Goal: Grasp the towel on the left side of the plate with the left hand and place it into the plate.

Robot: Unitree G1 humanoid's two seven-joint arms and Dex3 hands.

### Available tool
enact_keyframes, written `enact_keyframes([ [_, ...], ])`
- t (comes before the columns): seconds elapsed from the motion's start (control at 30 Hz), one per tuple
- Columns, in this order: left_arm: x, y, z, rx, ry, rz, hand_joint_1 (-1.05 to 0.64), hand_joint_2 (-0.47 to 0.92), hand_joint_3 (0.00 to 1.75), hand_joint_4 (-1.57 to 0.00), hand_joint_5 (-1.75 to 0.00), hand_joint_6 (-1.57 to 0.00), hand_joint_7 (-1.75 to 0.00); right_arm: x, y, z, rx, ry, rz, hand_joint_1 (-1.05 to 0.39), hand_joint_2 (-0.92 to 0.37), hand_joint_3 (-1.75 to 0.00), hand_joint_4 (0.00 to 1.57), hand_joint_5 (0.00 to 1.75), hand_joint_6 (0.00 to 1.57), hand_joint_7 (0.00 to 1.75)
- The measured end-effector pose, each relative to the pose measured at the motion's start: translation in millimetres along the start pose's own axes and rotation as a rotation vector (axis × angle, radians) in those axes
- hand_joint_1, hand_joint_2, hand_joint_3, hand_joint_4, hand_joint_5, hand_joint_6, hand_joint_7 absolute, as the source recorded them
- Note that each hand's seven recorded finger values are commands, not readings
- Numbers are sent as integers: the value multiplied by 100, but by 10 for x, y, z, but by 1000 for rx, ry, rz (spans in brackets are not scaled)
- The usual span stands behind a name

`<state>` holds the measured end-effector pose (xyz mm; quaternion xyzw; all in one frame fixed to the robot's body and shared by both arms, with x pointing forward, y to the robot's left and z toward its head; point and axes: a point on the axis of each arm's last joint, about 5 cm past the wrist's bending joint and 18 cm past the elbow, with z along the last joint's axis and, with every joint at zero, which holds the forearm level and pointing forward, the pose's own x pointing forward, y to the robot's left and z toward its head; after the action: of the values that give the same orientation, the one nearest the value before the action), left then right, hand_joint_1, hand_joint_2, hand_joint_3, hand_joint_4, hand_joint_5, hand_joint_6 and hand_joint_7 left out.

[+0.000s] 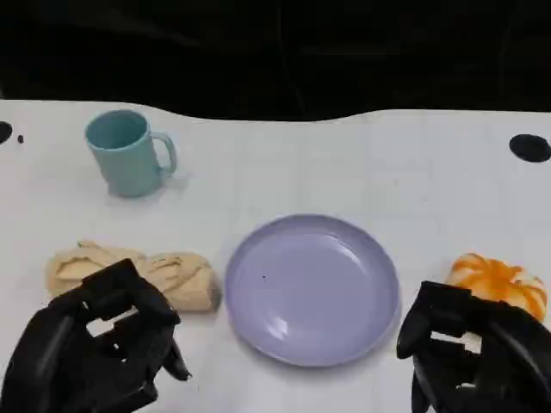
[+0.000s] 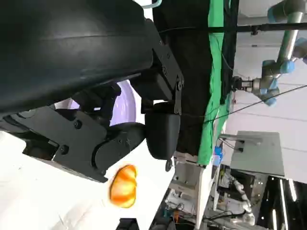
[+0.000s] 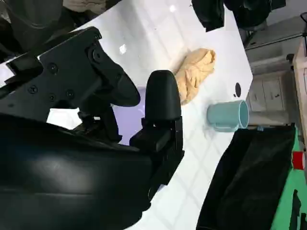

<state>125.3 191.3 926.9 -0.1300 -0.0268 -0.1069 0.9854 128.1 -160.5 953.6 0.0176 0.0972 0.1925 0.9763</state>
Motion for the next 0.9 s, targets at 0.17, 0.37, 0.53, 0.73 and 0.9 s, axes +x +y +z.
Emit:
enact_keyframes([
  [0.17, 2, 0, 0, 0, 0, 0, -13, 65, 95, -84, -165, -80, -142, 1, -1, -1, 0, 0, 0, -7, -52, -128, 73, 175, 63, 160],
  [0.37, 2, 1, 0, 0, 0, 0, -13, 63, 97, -85, -165, -81, -142, 2, -2, -4, 1, 1, 0, -6, -53, -127, 73, 175, 63, 159],
  [0.53, 2, 2, 0, 1, 0, -1, -13, 62, 98, -85, -165, -80, -142, 3, -2, -3, 0, 1, -1, -6, -53, -127, 72, 175, 63, 159],
  [0.73, 4, 2, 1, 2, -1, -1, -13, 62, 99, -84, -165, -80, -142, 3, -3, -2, -2, 1, -2, -5, -53, -128, 73, 175, 63, 159],
  [0.9, 4, 2, 1, 2, -1, -1, -14, 63, 95, -83, -156, -81, -133, 3, -3, -2, -2, 1, -2, -6, -52, -128, 73, 175, 63, 159],
])
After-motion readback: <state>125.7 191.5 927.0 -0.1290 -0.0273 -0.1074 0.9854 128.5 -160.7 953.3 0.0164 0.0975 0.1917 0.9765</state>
